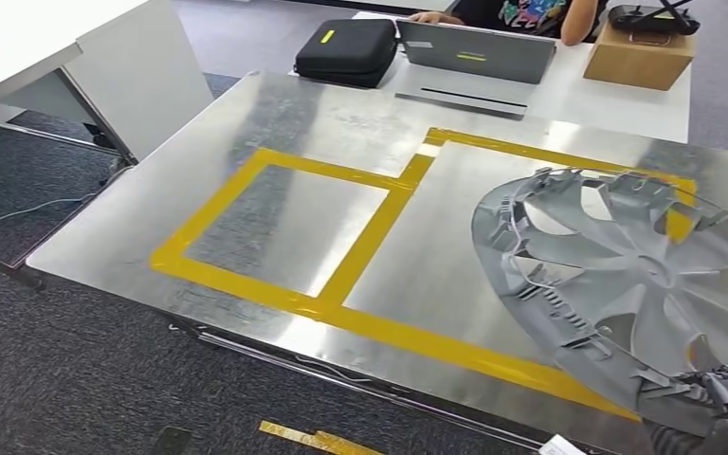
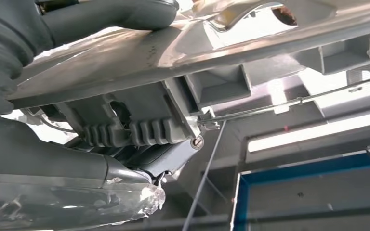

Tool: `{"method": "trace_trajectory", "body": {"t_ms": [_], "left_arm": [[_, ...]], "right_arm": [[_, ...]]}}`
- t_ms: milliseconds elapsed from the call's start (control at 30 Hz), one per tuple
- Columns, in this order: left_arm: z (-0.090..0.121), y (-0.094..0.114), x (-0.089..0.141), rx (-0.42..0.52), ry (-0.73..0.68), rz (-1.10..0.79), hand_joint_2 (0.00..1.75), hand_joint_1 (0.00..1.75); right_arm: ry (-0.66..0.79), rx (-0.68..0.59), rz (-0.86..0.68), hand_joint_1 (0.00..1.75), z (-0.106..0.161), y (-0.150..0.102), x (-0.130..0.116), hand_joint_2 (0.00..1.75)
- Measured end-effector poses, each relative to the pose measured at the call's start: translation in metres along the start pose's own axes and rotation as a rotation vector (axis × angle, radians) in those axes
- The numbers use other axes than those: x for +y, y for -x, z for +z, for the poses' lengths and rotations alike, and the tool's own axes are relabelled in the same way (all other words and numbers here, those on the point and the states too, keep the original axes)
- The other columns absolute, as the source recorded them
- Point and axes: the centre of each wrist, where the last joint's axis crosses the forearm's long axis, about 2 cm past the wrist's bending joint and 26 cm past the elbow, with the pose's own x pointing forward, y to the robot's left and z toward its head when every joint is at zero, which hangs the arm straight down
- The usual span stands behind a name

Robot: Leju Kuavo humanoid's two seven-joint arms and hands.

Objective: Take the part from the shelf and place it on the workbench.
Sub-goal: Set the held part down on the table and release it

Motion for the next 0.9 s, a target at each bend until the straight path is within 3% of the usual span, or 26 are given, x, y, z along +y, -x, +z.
{"method": "trace_trajectory", "body": {"t_ms": [300, 500, 667, 900], "left_arm": [[-0.001, -0.001, -0.001, -0.005, 0.004, -0.008, 1.75, 0.00], [-0.001, -0.003, 0.000, -0.017, 0.010, -0.015, 1.75, 0.00], [-0.002, -0.003, 0.000, -0.024, 0.026, -0.018, 1.75, 0.00], [-0.003, -0.006, 0.000, -0.027, 0.044, -0.029, 1.75, 0.00]], "right_arm": [[-0.005, 0.054, -0.026, 1.75, 0.002, 0.000, 0.004, 1.75], [-0.102, 0.216, -0.115, 1.75, 0.004, 0.011, 0.014, 1.75], [-0.315, 0.310, -0.211, 1.75, 0.003, 0.048, 0.037, 1.75], [-0.459, 0.335, -0.121, 1.75, -0.007, 0.112, 0.068, 1.75]]}}
